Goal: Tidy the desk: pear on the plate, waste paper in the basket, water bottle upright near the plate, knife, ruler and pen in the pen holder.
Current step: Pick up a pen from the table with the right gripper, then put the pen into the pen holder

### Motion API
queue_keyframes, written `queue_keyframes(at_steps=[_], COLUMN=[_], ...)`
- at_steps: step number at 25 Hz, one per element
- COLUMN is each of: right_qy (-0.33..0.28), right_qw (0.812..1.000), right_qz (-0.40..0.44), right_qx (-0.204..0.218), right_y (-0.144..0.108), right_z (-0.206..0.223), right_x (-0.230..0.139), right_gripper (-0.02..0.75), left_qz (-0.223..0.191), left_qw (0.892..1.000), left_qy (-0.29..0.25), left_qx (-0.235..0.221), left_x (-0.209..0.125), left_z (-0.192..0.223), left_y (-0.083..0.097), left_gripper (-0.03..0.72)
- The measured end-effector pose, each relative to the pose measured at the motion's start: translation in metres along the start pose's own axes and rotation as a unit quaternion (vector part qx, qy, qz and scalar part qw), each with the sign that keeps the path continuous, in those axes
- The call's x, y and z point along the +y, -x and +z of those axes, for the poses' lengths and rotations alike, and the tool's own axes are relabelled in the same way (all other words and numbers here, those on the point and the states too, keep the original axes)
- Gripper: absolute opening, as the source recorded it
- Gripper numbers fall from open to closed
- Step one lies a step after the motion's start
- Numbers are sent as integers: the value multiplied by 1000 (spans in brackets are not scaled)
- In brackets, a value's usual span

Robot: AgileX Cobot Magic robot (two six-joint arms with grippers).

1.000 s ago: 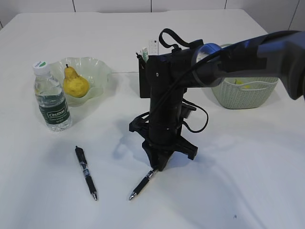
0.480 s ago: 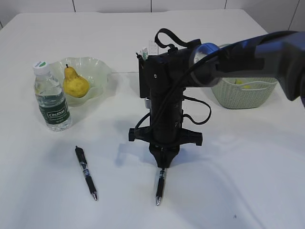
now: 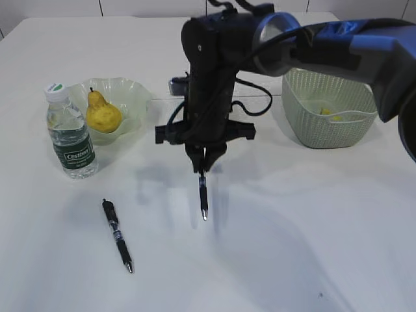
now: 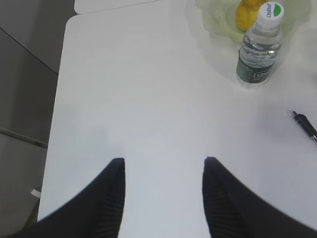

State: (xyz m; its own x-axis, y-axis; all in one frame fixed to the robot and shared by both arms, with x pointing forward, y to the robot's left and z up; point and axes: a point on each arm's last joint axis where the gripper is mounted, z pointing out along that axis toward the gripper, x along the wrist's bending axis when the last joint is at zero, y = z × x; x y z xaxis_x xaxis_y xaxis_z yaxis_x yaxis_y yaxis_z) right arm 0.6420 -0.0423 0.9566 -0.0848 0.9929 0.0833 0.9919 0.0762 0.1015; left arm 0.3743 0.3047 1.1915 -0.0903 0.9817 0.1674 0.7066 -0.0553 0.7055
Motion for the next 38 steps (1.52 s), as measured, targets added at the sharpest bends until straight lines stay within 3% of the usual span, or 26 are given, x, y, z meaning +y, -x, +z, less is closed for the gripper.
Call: queue_keyframes(at_steps=[8, 13, 18, 25, 33, 38], right_qy=[149, 225, 301, 410, 443, 457], right_qw=[986, 970, 946, 899, 880, 870], right_qz=[-58, -93, -112, -143, -147, -158], right_qx=[40, -1, -53, -65, -82, -99], right_y=[-13, -3, 6, 2, 15, 32], right_z=[-89, -137, -159, -161, -118, -88], right_x=[30, 32, 39, 57, 70, 76], right_gripper=[123, 123, 123, 123, 123, 123], left_qz=[0, 0, -1, -4, -4, 1], left_qw=[1000, 1000, 1000, 997, 992, 993], left_qy=[0, 1, 30, 74, 126, 117], left_qx=[0, 0, -9, -21, -31, -30], left_x=[0, 0, 5, 13, 23, 27], left_z=[0, 0, 0, -1, -3, 6], left_y=[0, 0, 2, 4, 6, 9], left_gripper=[352, 352, 352, 345, 341, 337])
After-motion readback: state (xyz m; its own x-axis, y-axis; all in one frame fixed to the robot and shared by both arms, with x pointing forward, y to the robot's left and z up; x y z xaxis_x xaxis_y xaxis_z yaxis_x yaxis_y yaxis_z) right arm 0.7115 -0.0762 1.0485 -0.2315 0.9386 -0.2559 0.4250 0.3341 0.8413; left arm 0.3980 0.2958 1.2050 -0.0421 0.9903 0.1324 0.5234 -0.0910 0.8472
